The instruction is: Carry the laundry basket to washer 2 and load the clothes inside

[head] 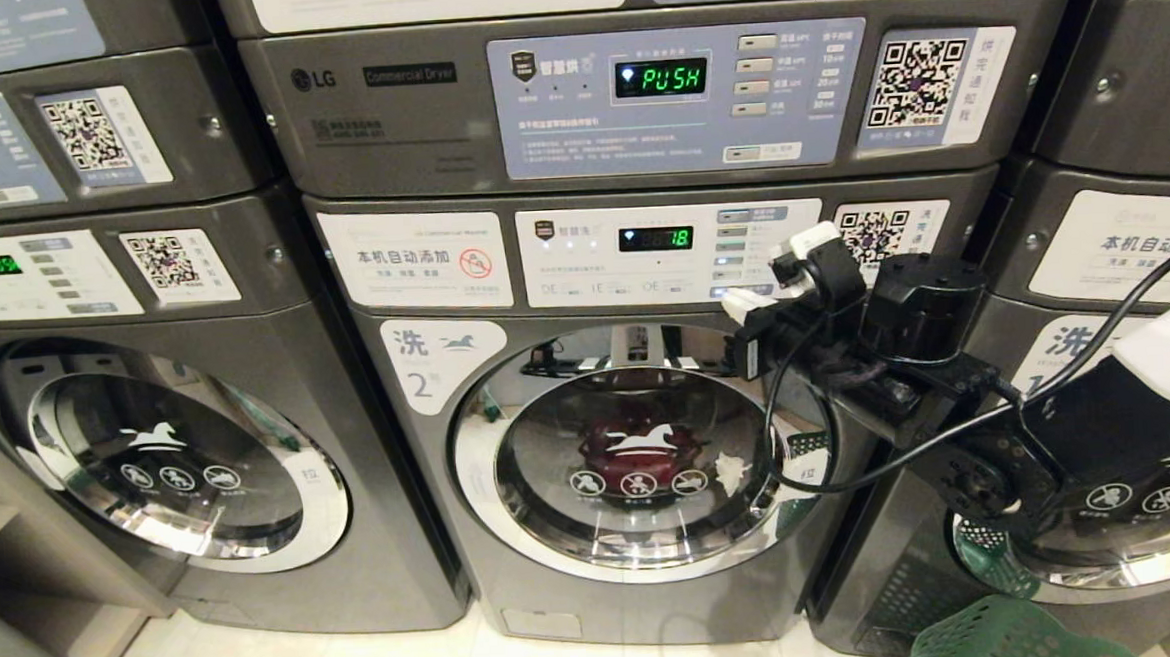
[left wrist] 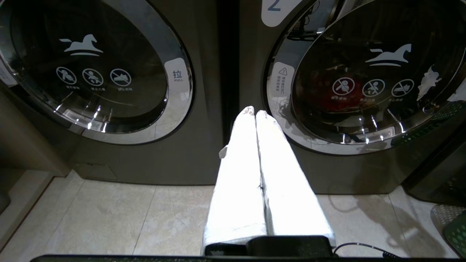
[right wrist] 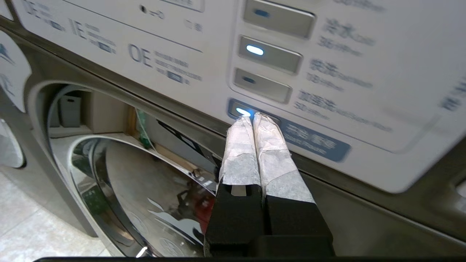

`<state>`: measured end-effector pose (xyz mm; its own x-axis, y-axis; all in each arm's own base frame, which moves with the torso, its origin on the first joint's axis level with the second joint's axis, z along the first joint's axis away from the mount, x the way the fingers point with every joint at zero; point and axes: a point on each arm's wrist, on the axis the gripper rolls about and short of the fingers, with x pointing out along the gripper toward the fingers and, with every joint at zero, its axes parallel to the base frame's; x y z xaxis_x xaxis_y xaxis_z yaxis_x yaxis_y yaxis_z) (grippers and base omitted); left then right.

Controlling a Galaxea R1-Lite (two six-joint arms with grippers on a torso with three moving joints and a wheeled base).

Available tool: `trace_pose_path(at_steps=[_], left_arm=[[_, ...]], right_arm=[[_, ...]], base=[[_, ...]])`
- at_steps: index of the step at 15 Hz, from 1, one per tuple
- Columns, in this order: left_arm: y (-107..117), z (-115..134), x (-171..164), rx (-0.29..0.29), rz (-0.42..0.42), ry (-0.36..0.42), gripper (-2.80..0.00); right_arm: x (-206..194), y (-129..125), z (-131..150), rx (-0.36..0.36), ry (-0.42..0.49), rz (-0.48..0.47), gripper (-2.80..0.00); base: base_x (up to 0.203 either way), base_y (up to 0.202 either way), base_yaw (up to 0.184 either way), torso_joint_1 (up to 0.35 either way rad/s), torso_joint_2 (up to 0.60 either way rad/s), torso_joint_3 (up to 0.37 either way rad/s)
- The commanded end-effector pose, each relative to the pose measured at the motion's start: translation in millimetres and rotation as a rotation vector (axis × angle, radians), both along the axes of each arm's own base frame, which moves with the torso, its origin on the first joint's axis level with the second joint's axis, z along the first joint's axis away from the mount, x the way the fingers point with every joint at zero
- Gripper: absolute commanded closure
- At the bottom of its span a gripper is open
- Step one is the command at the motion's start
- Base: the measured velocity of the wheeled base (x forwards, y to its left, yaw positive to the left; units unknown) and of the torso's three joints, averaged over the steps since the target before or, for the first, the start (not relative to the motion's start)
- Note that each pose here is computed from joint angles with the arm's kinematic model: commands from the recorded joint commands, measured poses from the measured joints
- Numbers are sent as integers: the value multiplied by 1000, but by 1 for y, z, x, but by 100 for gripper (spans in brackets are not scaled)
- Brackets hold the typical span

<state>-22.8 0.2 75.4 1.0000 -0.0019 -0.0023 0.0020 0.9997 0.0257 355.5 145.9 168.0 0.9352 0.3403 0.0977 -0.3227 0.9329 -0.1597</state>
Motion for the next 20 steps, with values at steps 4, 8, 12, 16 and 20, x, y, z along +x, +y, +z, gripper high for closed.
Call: trace_pose_path(at_steps=[4,8,12,16,20], left_arm=[[0,0,0,0,0,1,0],[0,0,0,0,0,-1,0],[0,0,0,0,0,0,0],[0,0,0,0,0,-1,0],[0,0,0,0,0,0,0]], right_arm=[[-35,-8,2,-20,33,51,0],[-91,-32,6,-36,74,56,0],[-167,-72,10,-32,129,22,0],[-248,-121,-19,-10,211,-121,0],[-314,-142,-49,-12,285,-192,0]], base=[[0,0,0,0,0,0],[0,0,0,0,0,0],[0,0,0,0,0,0],[0,0,0,0,0,0],[0,0,0,0,0,0]])
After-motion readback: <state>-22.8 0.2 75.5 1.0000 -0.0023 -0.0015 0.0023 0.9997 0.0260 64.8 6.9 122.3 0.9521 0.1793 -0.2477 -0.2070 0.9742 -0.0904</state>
